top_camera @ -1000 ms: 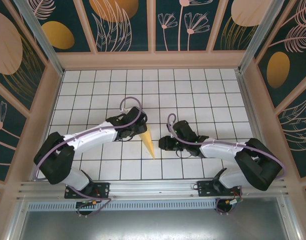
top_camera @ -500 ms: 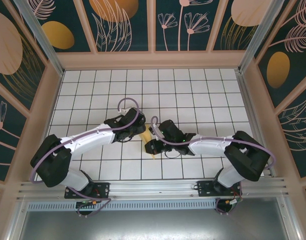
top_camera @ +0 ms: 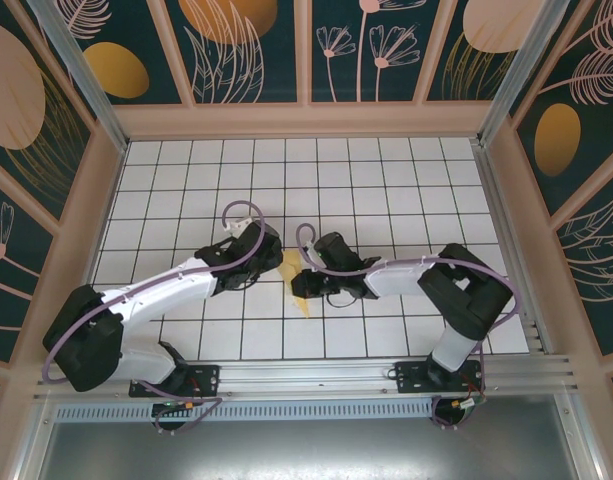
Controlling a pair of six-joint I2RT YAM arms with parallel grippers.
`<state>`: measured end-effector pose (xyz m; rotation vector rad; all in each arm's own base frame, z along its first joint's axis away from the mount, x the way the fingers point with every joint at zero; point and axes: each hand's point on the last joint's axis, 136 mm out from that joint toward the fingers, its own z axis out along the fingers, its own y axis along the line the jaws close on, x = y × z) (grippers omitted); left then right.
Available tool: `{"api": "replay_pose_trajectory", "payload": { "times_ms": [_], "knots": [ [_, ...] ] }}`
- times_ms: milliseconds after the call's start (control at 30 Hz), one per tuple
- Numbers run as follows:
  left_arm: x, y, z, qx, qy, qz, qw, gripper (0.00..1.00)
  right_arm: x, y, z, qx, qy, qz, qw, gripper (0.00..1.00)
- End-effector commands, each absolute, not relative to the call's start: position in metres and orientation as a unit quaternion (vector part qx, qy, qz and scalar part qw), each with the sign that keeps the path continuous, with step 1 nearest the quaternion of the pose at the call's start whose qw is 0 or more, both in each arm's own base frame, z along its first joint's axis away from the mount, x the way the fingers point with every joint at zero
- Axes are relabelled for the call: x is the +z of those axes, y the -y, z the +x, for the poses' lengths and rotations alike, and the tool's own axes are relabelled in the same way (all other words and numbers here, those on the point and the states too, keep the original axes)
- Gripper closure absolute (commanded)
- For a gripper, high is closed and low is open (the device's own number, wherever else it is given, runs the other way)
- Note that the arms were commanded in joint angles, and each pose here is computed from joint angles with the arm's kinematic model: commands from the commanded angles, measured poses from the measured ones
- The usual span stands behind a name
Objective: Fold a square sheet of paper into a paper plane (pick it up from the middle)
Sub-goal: Fold the wing for the fifth time at the center of the table.
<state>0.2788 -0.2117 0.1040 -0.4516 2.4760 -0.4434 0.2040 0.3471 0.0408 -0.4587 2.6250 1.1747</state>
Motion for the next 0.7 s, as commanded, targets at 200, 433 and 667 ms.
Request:
{"api": "replay_pose_trajectory", "payload": {
  "times_ms": [200, 433, 667],
  "knots": [
    [0.105, 0.242, 0.288, -0.214, -0.925, -0.128, 0.286, 0.65, 0.002, -0.326, 0.193, 0.400, -0.907, -0.115, 0.059, 0.90],
    [0.097, 0.274, 0.293, -0.262, -0.925, -0.085, 0.260, 0.65, 0.009, -0.324, 0.196, 0.397, -0.907, -0.115, 0.073, 0.89],
    [0.071, 0.294, 0.302, -0.337, -0.915, -0.088, 0.202, 0.67, 0.008, -0.322, 0.197, 0.395, -0.908, -0.111, 0.080, 0.89]
  ]
}}
